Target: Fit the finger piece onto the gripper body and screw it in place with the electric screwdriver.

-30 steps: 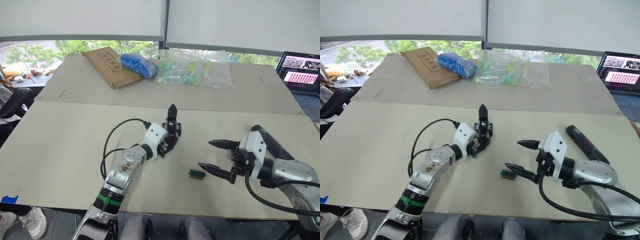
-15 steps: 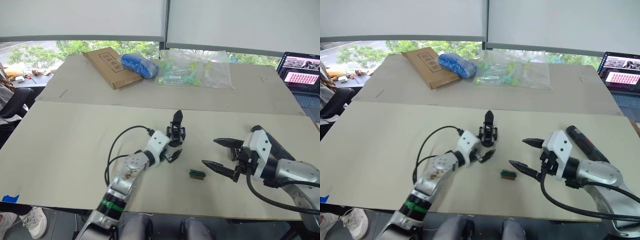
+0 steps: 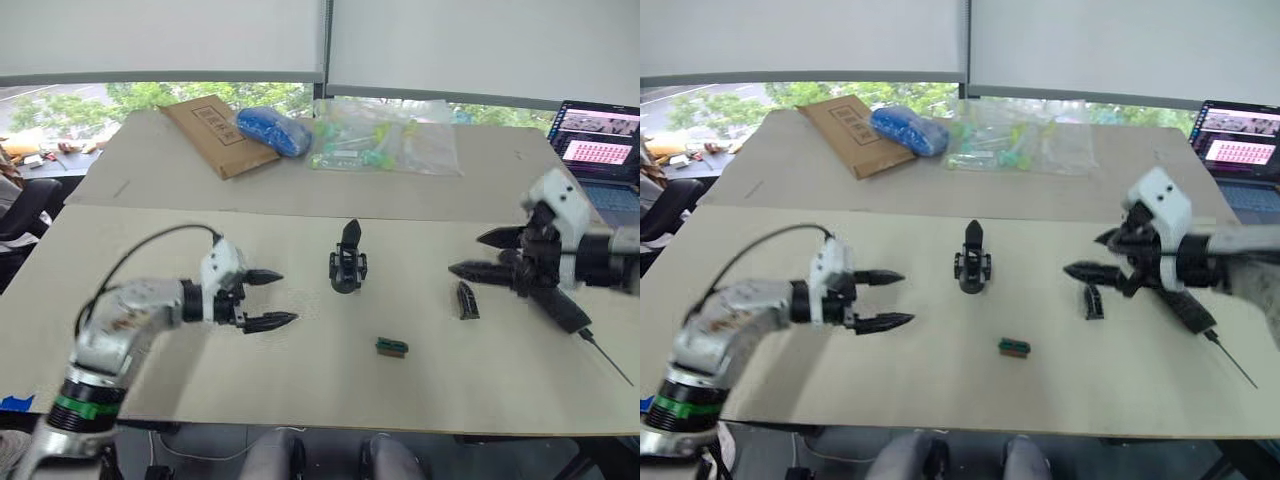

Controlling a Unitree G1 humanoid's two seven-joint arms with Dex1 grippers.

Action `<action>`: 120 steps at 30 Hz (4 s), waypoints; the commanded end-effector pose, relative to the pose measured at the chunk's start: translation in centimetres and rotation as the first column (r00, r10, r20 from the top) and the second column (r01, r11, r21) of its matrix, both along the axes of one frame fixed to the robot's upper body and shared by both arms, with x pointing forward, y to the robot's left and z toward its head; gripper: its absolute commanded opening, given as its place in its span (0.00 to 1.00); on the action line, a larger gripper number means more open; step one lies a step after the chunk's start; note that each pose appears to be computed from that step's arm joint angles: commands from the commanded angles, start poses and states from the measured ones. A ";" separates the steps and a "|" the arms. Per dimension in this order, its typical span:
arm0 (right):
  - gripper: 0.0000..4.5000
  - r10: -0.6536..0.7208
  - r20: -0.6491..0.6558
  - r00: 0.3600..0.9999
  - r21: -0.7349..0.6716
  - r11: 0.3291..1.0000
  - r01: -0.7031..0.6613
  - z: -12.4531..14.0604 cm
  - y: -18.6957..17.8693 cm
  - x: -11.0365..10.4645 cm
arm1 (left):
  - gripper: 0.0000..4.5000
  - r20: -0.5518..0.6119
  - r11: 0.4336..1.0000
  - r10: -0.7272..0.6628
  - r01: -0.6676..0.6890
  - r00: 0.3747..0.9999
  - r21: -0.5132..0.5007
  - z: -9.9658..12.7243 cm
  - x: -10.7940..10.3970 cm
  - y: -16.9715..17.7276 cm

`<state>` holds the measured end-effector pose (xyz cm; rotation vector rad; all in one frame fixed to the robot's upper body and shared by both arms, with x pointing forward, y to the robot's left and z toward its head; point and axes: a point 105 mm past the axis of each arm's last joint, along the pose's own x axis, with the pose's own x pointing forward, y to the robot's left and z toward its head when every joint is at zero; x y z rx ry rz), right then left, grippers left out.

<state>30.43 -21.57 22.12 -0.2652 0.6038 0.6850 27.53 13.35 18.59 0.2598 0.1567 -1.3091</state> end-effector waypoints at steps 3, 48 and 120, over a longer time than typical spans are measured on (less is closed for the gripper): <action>1.00 -0.293 -0.312 0.904 -0.094 0.956 0.278 -3.2 -2.9 1.4 | 0.99 0.057 0.983 -0.177 0.178 0.983 -0.031 4.3 -2.7 -1.6; 0.62 -0.314 -0.430 0.847 -0.274 0.939 0.208 -10.5 -4.3 1.3 | 1.00 0.157 0.961 -0.272 0.277 0.949 -0.005 6.0 -3.3 -4.8; 0.86 0.599 0.301 0.742 0.434 0.607 -0.665 6.5 11.5 -4.0 | 0.00 -0.104 0.917 -0.289 0.244 0.952 -0.314 8.3 1.1 -7.4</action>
